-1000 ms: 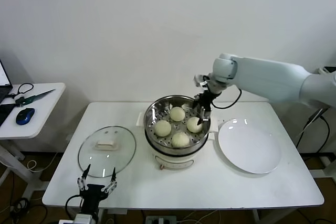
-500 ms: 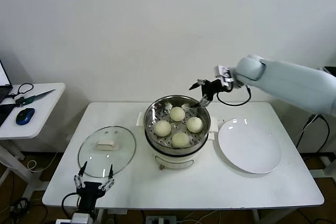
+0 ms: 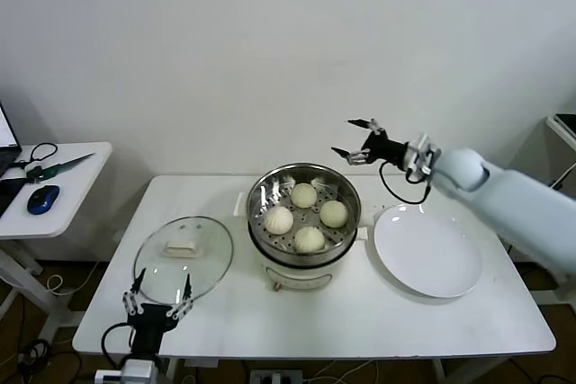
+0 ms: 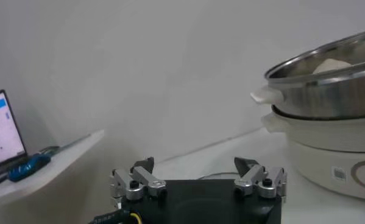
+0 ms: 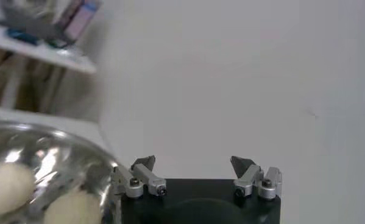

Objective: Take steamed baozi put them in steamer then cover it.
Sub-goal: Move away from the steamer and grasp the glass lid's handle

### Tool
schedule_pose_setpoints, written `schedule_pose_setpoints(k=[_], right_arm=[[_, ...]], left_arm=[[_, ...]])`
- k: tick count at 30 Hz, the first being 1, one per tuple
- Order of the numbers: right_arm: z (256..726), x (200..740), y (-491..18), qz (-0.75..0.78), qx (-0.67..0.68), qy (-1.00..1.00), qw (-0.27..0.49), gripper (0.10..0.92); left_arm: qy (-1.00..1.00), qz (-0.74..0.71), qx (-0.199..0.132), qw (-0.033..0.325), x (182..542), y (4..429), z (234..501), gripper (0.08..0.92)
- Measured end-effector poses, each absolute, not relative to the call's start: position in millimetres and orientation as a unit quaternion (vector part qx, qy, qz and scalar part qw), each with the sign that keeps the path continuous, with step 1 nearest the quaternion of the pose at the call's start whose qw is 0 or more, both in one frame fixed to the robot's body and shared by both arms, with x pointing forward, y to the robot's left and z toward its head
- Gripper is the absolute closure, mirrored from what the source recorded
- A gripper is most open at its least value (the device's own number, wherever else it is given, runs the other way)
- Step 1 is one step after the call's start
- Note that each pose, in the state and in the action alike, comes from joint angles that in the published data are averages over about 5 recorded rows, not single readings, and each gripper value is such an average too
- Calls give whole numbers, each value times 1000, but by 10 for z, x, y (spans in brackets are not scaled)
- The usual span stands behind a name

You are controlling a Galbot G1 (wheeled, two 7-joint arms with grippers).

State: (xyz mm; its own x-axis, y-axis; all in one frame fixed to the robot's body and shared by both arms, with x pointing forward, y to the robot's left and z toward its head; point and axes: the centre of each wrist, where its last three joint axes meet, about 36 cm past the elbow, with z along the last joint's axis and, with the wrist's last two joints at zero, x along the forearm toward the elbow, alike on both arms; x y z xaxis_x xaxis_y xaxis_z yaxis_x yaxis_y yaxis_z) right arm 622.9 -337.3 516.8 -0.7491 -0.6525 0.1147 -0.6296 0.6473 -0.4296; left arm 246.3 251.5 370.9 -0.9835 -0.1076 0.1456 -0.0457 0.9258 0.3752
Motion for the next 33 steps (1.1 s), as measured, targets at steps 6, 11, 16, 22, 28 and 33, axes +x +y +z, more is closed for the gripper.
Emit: schedule_pose_setpoints(k=[6, 11, 16, 22, 28, 33], right_arm=[[4871, 5879, -3535, -166, -274, 946, 45, 200], [4640, 5545, -3643, -134, -223, 965, 41, 200], [4427, 5194, -3720, -106, -185, 977, 23, 200], [4237, 4827, -3840, -82, -146, 986, 0, 200], [4093, 4536, -3976, -71, -116, 991, -16, 200], [3962, 4338, -4086, -69, -97, 992, -30, 200]], left_arm=[[-972, -221, 41, 73, 2536, 2546, 3765, 177], [-955, -286, 39, 66, 2630, 2605, 3764, 177], [-915, -398, 28, 62, 2741, 2648, 3710, 177], [-837, -543, 5, 64, 2875, 2659, 3596, 177], [-755, -652, -6, 72, 3049, 2666, 3373, 177], [-700, -711, -16, 68, 3256, 2724, 3167, 177]])
